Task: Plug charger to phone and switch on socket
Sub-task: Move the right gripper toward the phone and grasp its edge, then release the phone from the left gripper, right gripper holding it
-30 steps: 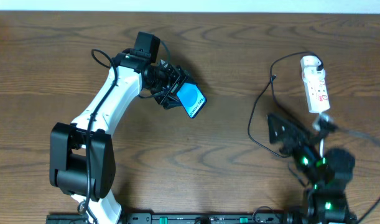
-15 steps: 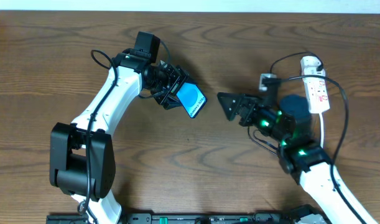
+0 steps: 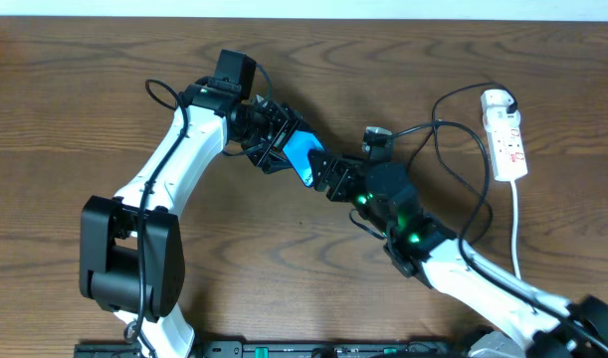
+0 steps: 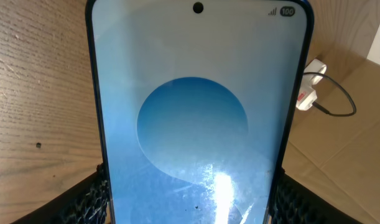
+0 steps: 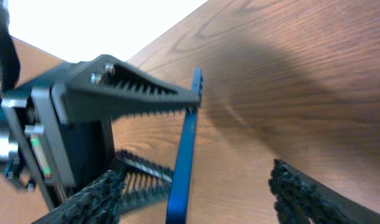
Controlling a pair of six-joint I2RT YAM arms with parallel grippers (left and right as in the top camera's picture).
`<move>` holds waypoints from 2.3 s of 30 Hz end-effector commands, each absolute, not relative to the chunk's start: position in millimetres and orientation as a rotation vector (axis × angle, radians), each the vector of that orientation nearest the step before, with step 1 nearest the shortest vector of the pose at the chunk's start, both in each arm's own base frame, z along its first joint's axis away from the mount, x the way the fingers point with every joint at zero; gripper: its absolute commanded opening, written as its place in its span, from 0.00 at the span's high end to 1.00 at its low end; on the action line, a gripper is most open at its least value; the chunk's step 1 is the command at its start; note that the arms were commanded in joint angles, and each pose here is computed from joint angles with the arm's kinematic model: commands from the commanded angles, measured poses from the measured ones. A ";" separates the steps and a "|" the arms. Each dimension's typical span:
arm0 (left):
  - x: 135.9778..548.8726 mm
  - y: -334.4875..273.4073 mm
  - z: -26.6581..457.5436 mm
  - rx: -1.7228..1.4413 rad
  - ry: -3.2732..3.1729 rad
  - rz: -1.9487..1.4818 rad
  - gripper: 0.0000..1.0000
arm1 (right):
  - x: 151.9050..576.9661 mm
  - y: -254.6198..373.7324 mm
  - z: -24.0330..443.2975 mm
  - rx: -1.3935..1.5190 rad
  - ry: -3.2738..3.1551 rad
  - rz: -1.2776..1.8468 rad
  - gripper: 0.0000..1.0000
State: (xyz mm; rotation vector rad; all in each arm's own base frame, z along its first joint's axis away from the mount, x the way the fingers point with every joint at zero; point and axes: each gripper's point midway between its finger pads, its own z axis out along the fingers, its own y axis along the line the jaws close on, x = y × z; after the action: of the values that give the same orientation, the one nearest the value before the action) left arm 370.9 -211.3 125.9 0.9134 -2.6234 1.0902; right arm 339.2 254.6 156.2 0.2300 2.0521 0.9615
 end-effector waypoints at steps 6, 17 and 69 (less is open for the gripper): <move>372.3 -211.8 144.2 0.902 -2.635 1.149 0.33 | 347.7 270.4 137.1 0.283 2.082 1.006 0.44; 369.3 -216.9 144.2 0.881 -2.637 1.146 0.34 | 342.5 278.7 139.3 0.260 2.084 1.022 0.67; 254.2 -83.3 164.6 1.021 -2.877 1.281 0.01 | 330.7 255.3 164.3 0.776 2.214 1.615 0.99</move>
State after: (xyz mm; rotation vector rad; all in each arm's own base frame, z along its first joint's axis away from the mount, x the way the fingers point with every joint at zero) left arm 253.6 -66.9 164.9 0.8774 -3.0908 1.1041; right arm 333.6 246.4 151.5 0.7854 2.2210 1.5588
